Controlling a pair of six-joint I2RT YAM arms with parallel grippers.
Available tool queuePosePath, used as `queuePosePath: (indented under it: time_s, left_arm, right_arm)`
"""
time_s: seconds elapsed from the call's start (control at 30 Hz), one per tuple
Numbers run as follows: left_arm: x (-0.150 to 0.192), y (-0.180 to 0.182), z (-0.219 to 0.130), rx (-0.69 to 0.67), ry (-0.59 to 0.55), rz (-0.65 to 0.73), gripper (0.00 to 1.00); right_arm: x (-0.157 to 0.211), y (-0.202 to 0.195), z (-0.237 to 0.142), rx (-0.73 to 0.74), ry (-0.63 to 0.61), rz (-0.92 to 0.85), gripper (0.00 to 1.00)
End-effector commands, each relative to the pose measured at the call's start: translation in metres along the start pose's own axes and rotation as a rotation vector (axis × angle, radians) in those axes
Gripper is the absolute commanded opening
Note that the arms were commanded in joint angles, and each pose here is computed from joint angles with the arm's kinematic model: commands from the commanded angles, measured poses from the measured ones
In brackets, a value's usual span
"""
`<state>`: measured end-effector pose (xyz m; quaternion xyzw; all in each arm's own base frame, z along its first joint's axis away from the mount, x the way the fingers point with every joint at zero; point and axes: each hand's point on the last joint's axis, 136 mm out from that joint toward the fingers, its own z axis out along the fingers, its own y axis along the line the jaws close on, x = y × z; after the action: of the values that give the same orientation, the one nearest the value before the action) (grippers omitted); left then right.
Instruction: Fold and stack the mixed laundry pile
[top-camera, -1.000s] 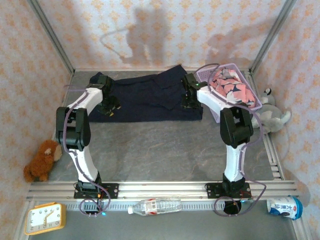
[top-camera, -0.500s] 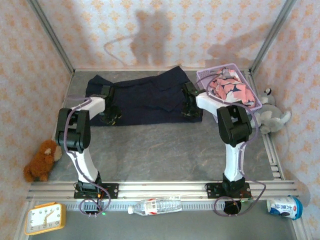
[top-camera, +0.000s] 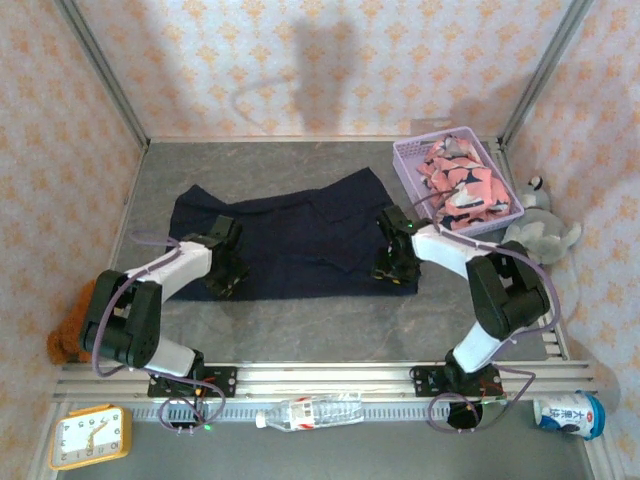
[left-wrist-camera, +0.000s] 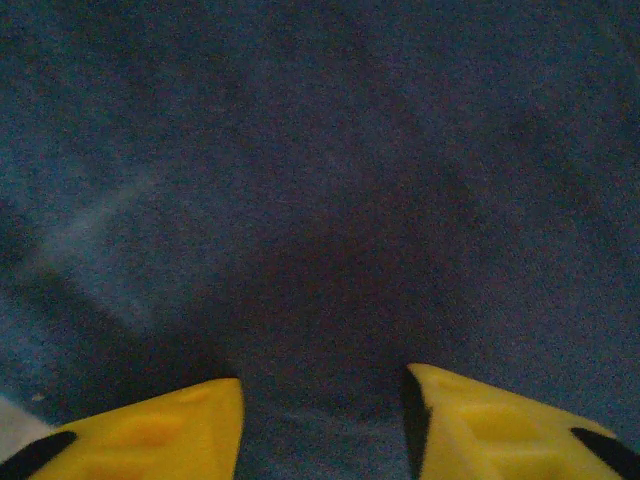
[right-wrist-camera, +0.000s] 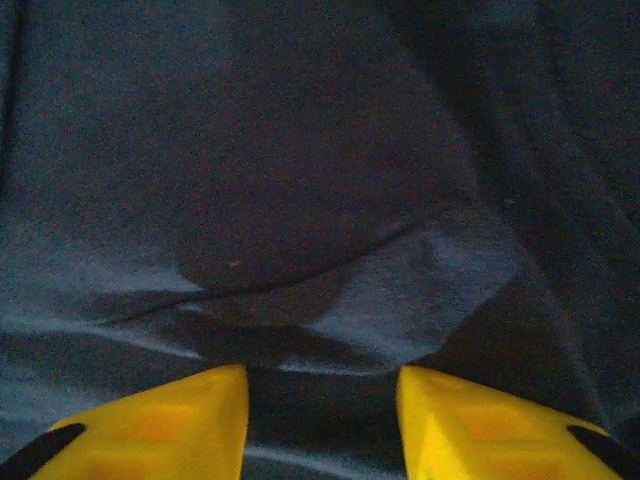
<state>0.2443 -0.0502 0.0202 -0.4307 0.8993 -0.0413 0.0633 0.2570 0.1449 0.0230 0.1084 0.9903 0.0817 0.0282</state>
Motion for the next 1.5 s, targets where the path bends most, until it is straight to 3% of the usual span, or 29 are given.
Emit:
queuePosePath:
  time_s: [0.0,0.13,0.27,0.6,0.67,0.77,0.93,1.13,1.33,1.4,1.47]
  left_arm:
    - [-0.002,0.011,-0.015,-0.038,-0.033,-0.041,0.53]
    - [-0.015,-0.018,-0.026,0.042,-0.067,-0.009,0.56]
    - [-0.021,-0.036,-0.023,0.045,-0.077,0.030,0.55]
    - [-0.008,-0.037,0.010,-0.037,-0.047,0.063,0.53]
    - [-0.004,-0.032,0.016,-0.061,-0.037,0.070,0.53]
    - [-0.002,-0.025,0.022,-0.090,-0.030,0.075,0.53]
    - [0.000,-0.018,0.026,-0.113,-0.027,0.092,0.52]
    - [0.001,-0.017,0.028,-0.120,-0.021,0.100,0.52]
    - [0.001,-0.018,0.025,-0.115,-0.021,0.111,0.52]
    - [0.001,-0.018,0.023,-0.113,-0.022,0.117,0.52]
    - [0.000,-0.019,0.020,-0.106,-0.029,0.125,0.53]
  right_arm:
    - [0.014,0.007,-0.017,-0.031,0.034,0.007,0.50]
    - [0.010,0.051,-0.036,-0.111,0.003,-0.111,0.51]
    - [0.019,0.081,-0.031,-0.135,0.017,-0.207,0.51]
    - [0.025,0.104,-0.010,-0.117,0.038,-0.285,0.52]
    - [0.019,0.109,-0.007,-0.113,0.030,-0.293,0.46]
    - [0.004,0.116,-0.001,-0.083,-0.006,-0.296,0.28]
    - [-0.033,0.126,-0.011,-0.006,-0.120,-0.305,0.19]
    - [-0.076,0.161,-0.023,0.000,-0.240,-0.350,0.00]
    - [-0.096,0.182,-0.019,0.002,-0.259,-0.384,0.03]
    - [-0.098,0.177,-0.022,0.031,-0.271,-0.383,0.18]
    - [-0.096,0.169,-0.026,0.055,-0.279,-0.388,0.40]
